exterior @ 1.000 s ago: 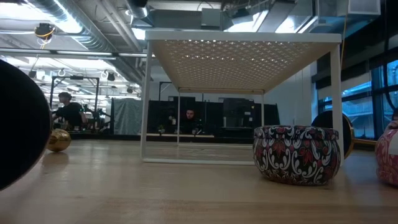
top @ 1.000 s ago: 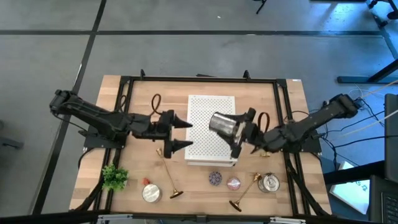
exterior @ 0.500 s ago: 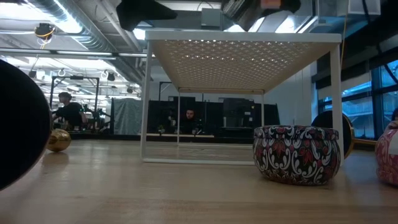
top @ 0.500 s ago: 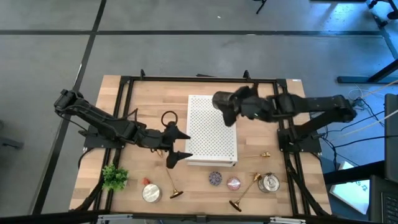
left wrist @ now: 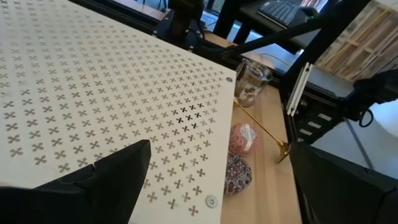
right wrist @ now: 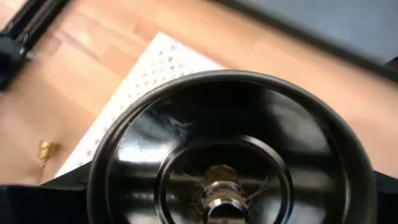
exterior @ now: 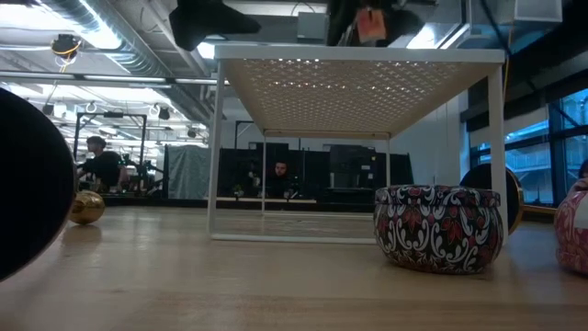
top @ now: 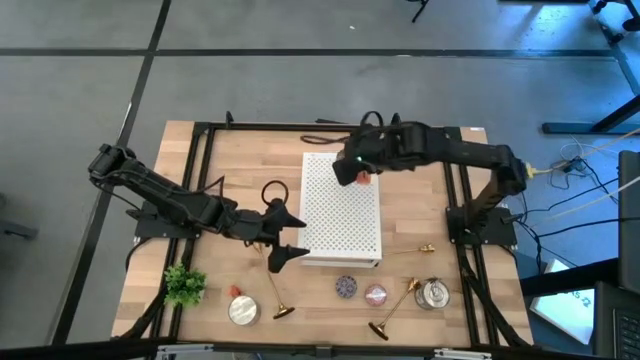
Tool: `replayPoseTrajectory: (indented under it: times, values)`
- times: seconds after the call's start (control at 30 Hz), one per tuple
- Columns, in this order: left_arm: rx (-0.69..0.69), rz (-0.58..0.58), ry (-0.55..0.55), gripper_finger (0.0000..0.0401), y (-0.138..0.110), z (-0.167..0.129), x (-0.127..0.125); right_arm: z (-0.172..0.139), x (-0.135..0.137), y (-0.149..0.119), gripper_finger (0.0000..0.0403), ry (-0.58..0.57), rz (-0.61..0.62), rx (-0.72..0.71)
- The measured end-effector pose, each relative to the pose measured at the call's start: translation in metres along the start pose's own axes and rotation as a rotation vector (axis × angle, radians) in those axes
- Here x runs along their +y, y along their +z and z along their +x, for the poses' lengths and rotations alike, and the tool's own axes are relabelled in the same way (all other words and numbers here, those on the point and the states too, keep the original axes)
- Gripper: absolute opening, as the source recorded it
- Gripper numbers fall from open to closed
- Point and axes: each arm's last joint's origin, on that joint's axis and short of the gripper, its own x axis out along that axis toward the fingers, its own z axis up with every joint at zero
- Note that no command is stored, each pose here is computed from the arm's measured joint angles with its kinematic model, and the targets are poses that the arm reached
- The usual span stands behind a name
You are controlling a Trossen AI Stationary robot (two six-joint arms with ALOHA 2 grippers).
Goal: Pick & Place candle stick holders
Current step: Put the top silver scented candle on the shelf
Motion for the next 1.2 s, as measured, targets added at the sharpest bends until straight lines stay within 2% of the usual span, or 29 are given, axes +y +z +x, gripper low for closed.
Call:
replayPoseTrajectory:
  times: [0.13,0.23,0.4,0.7,0.93,1.07,1.2]
  values:
    - [0.023,0.012,-0.003,0.0381,-0.004,-0.002,-0.003,0.013,-0.014,0.011,0.0354,0.031,0.053,0.149]
    - [0.028,0.018,-0.012,0.0381,-0.006,-0.003,-0.006,0.015,-0.025,0.017,0.0354,0.024,0.096,0.206]
    - [0.038,0.024,-0.008,0.0381,-0.008,-0.003,-0.006,0.016,-0.045,0.020,0.0354,-0.080,0.173,0.273]
    - [0.023,0.022,0.041,0.0381,-0.008,-0.003,-0.004,0.016,-0.040,0.022,0.0354,-0.076,0.281,0.213]
    - [-0.011,0.005,0.093,0.0381,-0.007,-0.003,-0.002,0.020,-0.031,0.025,0.0354,-0.016,0.350,0.163]
    - [-0.008,-0.007,0.090,0.0381,-0.007,-0.003,-0.003,0.022,-0.031,0.025,0.0354,-0.017,0.372,0.190]
    - [0.000,-0.007,0.094,0.0381,-0.008,-0.003,-0.002,0.023,-0.034,0.020,0.0354,-0.074,0.378,0.232]
